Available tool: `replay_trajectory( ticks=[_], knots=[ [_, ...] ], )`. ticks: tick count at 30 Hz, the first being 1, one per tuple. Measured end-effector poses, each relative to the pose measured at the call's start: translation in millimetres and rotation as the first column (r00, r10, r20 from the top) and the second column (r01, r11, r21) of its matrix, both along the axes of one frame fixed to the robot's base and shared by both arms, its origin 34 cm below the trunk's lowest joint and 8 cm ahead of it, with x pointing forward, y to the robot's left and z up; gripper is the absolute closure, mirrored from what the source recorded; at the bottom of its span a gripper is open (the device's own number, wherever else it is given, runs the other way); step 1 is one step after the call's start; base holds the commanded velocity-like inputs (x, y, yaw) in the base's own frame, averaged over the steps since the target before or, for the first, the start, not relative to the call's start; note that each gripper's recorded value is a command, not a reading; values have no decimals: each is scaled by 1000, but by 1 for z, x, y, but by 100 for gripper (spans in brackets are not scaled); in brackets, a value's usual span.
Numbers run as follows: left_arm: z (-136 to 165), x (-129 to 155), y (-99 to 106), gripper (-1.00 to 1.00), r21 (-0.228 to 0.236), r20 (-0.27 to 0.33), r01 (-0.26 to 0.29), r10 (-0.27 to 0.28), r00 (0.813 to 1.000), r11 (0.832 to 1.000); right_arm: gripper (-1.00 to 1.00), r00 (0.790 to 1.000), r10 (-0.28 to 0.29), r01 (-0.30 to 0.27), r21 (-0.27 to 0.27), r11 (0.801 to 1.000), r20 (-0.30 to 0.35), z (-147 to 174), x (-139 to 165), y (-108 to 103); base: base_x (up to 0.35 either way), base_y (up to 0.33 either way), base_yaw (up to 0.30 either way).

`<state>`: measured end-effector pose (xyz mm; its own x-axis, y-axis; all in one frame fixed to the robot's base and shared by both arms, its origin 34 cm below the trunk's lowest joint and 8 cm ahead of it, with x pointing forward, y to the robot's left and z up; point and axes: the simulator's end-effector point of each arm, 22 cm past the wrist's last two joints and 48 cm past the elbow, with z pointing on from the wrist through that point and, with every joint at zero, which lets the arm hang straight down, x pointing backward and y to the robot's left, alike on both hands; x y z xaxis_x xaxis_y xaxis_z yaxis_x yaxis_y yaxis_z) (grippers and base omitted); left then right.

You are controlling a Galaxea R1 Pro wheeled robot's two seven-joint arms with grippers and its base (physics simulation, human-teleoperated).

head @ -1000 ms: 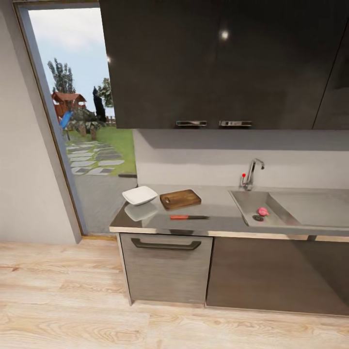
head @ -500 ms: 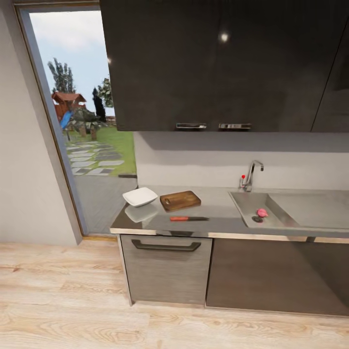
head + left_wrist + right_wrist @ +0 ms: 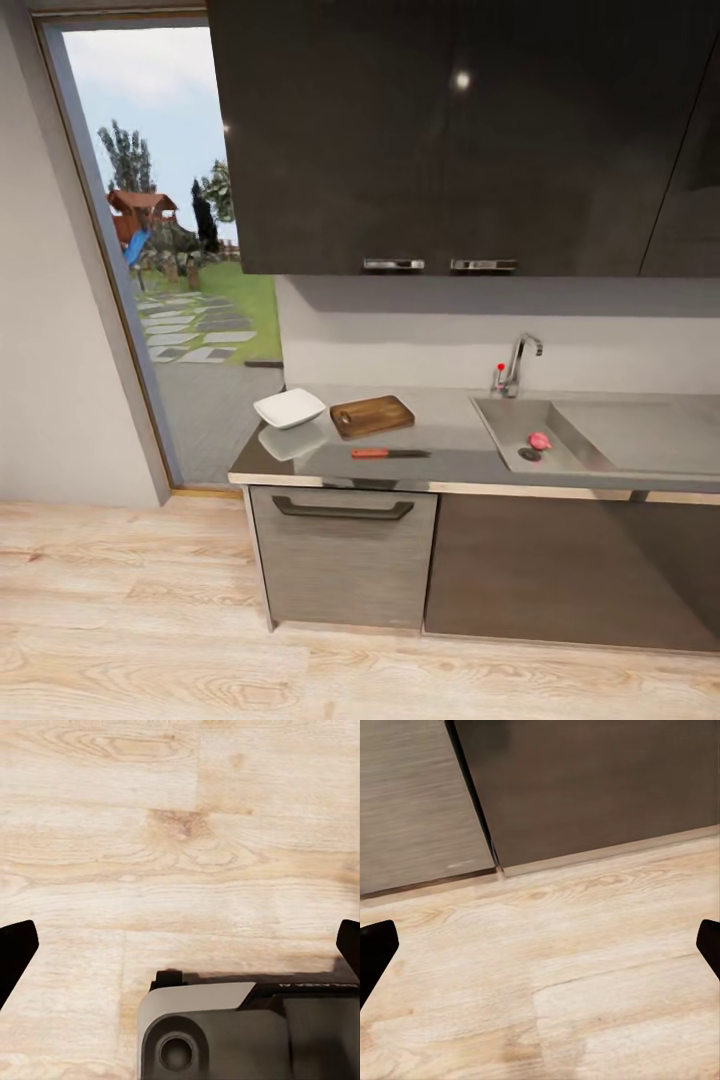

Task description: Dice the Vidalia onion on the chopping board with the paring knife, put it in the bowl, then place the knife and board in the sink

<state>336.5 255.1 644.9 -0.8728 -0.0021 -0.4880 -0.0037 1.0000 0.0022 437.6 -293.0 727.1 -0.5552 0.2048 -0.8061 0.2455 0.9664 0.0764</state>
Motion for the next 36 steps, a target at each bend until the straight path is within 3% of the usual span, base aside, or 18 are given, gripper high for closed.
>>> replay_trajectory(
  ticks=[23,36],
  knots=[
    [18,-9,0,-100,0,0,0,0,1000,1000,-100,1000,1,-1,0,1000,-1,17,-9,0,0,0,-3],
    [23,-8,0,-100,0,8,0,0,1000,1000,-100,1000,0,0,0,1000,6,23,-10,0,0,0,-228]
  ],
)
